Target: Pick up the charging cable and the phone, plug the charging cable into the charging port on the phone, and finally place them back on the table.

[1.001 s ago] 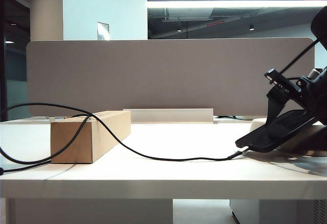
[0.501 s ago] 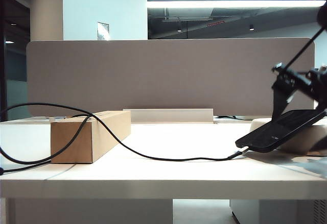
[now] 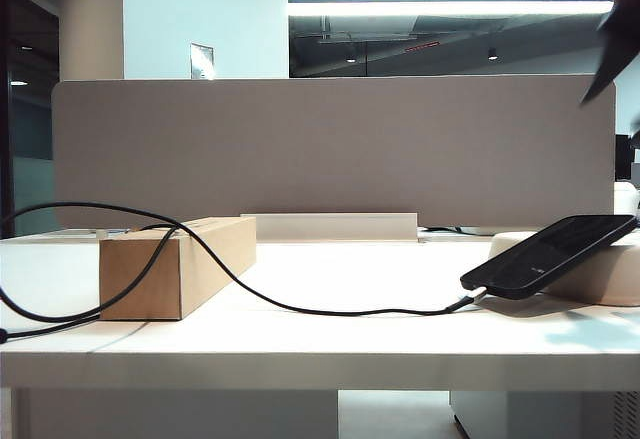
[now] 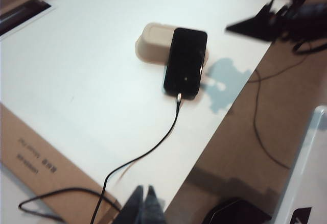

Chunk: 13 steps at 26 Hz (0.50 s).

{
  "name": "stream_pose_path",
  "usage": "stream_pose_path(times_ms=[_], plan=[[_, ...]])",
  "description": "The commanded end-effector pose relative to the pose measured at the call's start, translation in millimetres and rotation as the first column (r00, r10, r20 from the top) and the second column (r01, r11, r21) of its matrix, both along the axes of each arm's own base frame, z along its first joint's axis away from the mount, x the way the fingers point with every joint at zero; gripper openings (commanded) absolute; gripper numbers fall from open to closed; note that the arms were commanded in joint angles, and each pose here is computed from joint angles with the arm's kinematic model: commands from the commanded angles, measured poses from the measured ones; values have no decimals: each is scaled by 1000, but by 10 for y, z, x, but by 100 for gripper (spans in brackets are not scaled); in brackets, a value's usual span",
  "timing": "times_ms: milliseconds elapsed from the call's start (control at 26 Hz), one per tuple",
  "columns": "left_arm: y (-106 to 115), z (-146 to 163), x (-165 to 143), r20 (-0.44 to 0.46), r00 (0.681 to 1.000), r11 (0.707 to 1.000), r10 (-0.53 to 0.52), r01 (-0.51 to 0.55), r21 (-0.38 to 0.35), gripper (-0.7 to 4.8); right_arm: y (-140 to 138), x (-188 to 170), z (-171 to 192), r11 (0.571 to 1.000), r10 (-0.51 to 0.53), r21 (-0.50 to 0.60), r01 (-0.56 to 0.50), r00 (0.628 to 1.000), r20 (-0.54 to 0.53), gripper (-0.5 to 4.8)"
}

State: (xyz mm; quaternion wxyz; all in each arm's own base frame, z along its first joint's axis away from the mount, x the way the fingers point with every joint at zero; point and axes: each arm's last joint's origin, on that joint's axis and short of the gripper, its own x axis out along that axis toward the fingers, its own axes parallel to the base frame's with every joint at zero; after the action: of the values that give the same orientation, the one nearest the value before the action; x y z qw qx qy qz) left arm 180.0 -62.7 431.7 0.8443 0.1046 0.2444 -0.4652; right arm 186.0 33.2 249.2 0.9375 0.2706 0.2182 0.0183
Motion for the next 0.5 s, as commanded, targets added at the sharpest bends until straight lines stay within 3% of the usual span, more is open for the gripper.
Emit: stream_pose_path(times_ms=[39,154,308,385,501], plan=[[39,-140,-46,9,997,995,78,-78,68,-6,-59,-223,172,986,8,-169,13,992,123,73],[53,-329,-87,15,994,993,107,-107,50,-6,-98,-385,213,972,12,-233,35,980,197,13],[80,-620,-155,55,982,984,179,-179,-2,-6,-118,-494,174,954,39,-298,26,976,212,8],[128,-818,-252,124,960,967,252,-256,13,-6,-134,-545,121,952,19,-302,54,972,235,7],[182,-1031,-389,183,923,940,338,-338,-34,-6,-145,-609,16,941,38,-334,58,961,275,-1]])
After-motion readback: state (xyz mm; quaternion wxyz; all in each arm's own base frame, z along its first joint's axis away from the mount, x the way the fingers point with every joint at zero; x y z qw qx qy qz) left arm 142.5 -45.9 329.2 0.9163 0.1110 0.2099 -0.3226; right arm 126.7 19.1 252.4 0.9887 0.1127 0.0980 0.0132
